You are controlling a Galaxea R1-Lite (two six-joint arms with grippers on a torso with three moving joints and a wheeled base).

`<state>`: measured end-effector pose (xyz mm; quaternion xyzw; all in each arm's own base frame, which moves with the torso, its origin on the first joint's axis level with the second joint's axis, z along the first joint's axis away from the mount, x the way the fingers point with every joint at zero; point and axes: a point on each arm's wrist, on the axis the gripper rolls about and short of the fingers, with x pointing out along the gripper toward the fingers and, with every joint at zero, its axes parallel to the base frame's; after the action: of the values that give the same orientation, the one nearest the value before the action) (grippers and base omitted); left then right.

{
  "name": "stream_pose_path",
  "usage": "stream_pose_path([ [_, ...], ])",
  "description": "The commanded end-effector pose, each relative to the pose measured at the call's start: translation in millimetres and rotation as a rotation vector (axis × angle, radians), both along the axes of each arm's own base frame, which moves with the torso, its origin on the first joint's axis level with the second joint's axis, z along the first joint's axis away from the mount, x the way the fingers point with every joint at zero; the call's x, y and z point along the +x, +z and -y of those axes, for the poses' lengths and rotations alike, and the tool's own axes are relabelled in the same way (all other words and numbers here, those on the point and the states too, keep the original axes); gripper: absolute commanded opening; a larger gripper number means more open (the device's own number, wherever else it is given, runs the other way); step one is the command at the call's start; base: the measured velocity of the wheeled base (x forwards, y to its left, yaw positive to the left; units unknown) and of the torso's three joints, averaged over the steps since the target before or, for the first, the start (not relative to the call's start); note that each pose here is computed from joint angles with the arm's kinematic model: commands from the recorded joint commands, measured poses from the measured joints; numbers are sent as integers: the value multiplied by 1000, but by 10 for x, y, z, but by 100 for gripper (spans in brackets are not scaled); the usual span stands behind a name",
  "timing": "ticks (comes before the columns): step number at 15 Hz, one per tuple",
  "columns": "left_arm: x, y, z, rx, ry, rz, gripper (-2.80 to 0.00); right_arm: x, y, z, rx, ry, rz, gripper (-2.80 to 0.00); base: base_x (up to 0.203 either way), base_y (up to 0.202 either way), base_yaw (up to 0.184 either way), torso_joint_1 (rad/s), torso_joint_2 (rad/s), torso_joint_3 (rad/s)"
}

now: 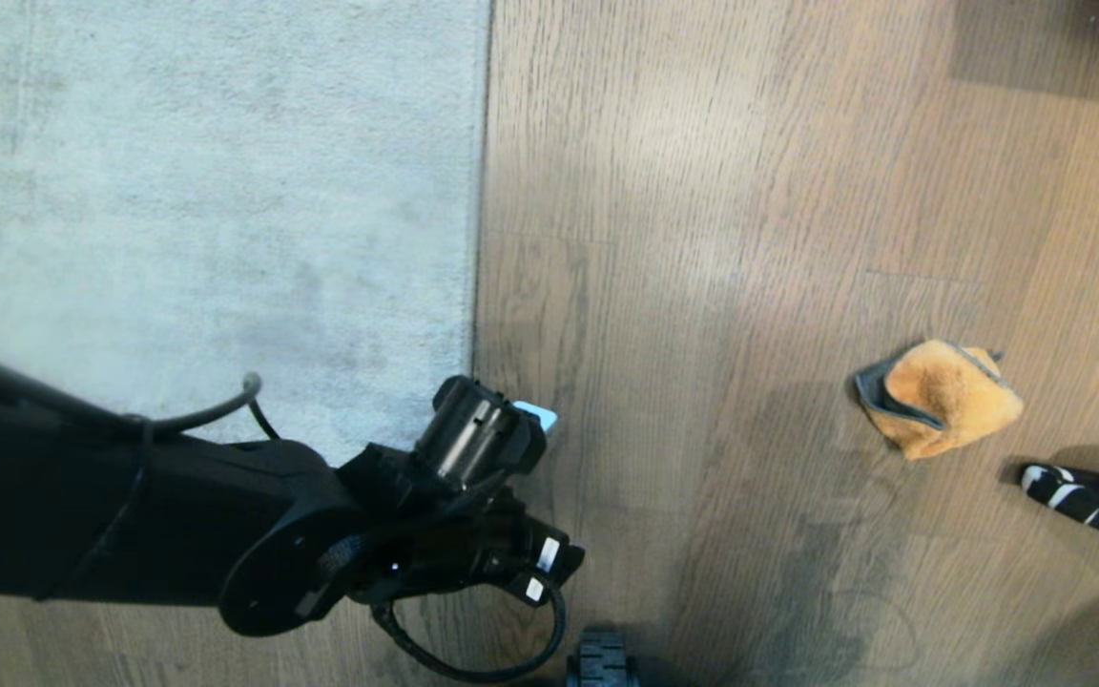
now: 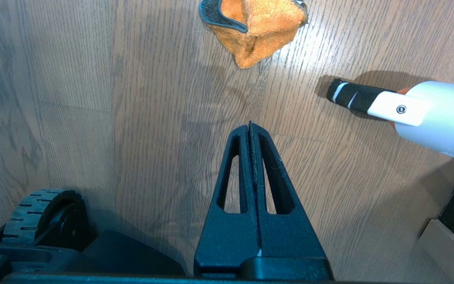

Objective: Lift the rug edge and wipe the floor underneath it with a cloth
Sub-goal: Lift up the carpet

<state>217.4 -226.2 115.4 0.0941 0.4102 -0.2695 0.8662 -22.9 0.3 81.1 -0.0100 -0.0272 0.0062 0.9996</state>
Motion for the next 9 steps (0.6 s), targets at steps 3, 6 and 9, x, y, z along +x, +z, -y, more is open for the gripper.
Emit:
stream_pose_path([
  [3, 1, -25, 40, 126, 32, -1, 0, 1, 1, 0, 0, 1, 0, -280, 0, 0, 0, 0, 0, 0],
  [6, 40, -90, 38, 207, 75, 43, 0, 1, 1, 0, 0, 0, 0, -280, 0, 0, 0, 0, 0, 0],
  [9, 69, -134, -21, 347, 94, 82, 0, 1, 1, 0, 0, -1, -1, -280, 0, 0, 0, 0, 0, 0],
])
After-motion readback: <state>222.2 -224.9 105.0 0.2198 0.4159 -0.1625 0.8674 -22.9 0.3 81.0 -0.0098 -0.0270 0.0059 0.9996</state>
